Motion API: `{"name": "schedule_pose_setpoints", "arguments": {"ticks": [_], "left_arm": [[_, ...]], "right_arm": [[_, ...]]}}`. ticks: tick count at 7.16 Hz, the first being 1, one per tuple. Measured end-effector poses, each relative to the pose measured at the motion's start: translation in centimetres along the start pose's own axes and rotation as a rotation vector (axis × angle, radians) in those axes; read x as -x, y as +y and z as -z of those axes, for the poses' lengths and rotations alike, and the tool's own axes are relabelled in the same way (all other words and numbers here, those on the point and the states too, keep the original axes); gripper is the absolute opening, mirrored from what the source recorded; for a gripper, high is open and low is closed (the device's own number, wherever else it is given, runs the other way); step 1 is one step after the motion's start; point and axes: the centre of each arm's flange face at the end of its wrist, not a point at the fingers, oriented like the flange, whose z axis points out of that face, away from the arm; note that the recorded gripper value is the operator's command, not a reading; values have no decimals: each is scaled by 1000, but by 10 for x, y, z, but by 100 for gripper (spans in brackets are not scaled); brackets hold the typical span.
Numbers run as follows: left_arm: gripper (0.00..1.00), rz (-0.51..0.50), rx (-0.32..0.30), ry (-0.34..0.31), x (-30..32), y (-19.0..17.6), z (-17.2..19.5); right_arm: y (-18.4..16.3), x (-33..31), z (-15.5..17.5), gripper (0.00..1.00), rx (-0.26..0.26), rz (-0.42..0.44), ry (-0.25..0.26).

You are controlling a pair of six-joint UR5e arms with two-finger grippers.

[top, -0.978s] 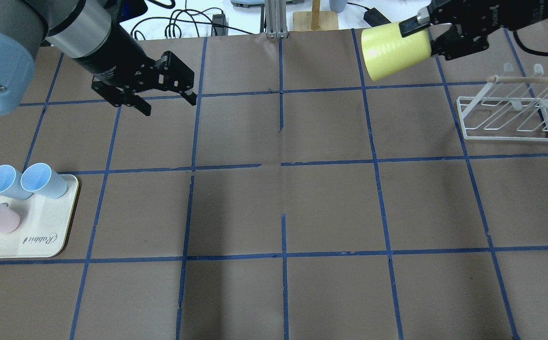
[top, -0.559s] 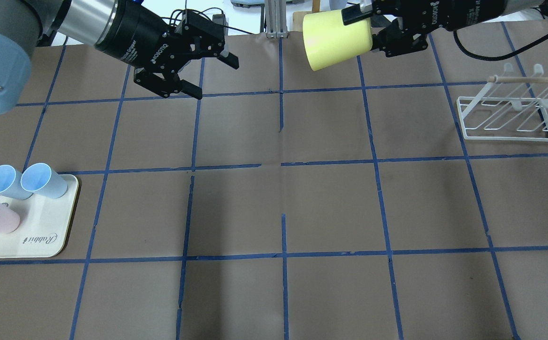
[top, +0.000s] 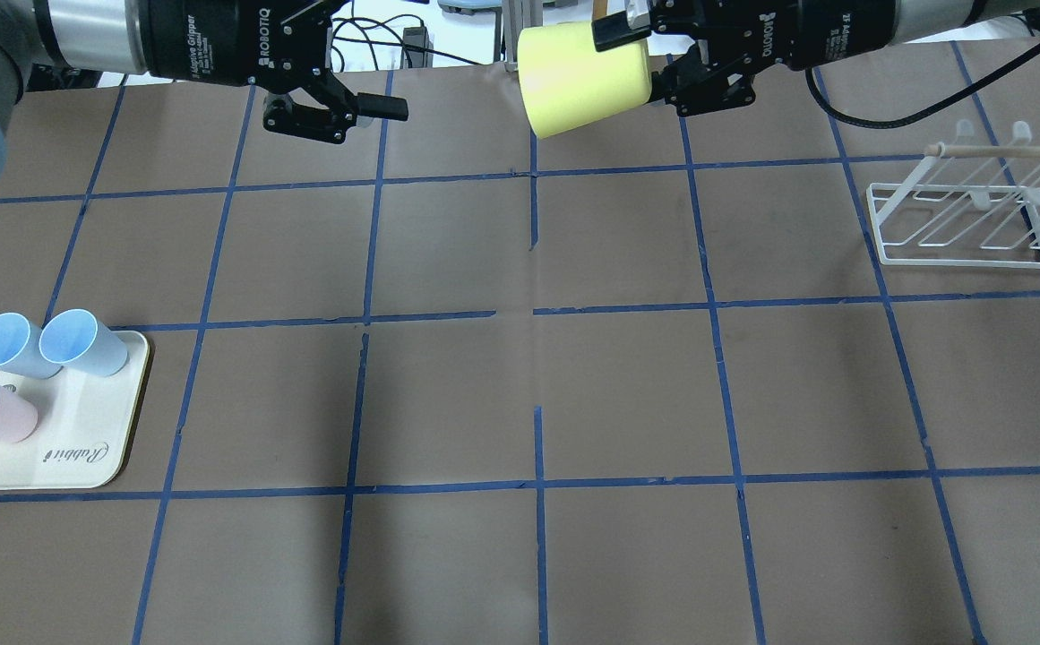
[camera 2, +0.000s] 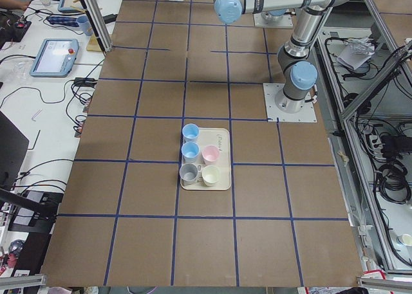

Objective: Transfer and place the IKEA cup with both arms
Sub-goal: 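Carry the yellow cup toward the left gripper while the left gripper approaches, then close the left gripper on the yellow cup's rim beside the right gripper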

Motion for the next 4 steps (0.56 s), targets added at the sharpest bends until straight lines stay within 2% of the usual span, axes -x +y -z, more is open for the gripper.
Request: {"name": "schedule_pose_setpoints", "arguments": {"ticks": [1,2,4], "left_arm": [[100,19,24,71,-5,4,-5],[100,24,52,97,-7,9,-15],[94,21,112,105,-9,20,-43]], "right_arm": [[1,2,-6,54,8,7,-4],[1,3,-9,54,10,12,-7],[0,6,-13,55,4,20,-19]]}}
